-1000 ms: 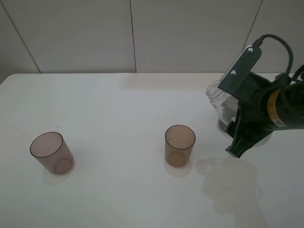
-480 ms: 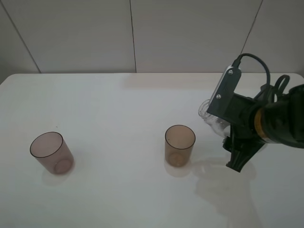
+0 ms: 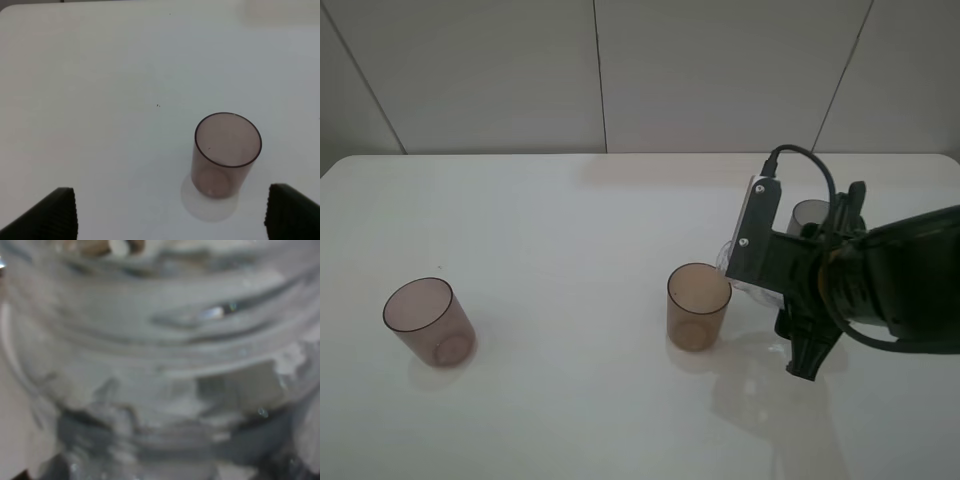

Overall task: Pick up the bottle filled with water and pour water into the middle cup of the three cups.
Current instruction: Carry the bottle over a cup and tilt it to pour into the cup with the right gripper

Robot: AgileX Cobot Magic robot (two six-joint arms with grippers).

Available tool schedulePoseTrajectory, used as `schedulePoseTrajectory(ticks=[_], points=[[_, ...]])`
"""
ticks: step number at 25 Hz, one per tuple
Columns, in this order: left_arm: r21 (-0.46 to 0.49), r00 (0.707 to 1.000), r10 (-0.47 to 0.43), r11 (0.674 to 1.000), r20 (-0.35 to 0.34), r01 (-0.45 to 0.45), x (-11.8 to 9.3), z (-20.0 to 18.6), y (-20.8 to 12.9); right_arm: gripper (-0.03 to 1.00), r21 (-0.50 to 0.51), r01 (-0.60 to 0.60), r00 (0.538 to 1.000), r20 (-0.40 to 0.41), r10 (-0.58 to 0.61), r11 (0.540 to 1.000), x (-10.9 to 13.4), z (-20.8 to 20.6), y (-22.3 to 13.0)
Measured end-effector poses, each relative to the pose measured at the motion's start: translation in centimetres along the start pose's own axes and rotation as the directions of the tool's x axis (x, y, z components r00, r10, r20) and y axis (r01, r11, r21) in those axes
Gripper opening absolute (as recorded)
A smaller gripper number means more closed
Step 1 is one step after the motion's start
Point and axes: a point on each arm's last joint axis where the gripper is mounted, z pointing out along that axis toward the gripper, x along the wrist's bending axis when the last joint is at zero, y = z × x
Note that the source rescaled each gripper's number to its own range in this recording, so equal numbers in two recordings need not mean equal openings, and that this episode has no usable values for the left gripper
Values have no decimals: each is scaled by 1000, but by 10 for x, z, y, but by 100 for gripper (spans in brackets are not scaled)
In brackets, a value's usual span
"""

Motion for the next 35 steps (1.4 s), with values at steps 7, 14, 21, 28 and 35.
schedulePoseTrajectory(ticks=[7,14,21,28,35], points=[[0,1000,0,1000,0,0,0,0,0,1,20,48,997,52,-49,999,-4,1,-1],[0,1000,0,1000,0,0,0,0,0,1,24,90,991,95,-92,996,-8,0,-1],[0,1000,0,1000,0,0,0,0,0,1,23,120,985,120,-122,992,-10,0,0],[0,1000,0,1000,0,0,0,0,0,1,75,186,976,98,-193,980,-1,15,1],[0,1000,0,1000,0,0,0,0,0,1,87,220,967,112,-229,972,-1,19,2]])
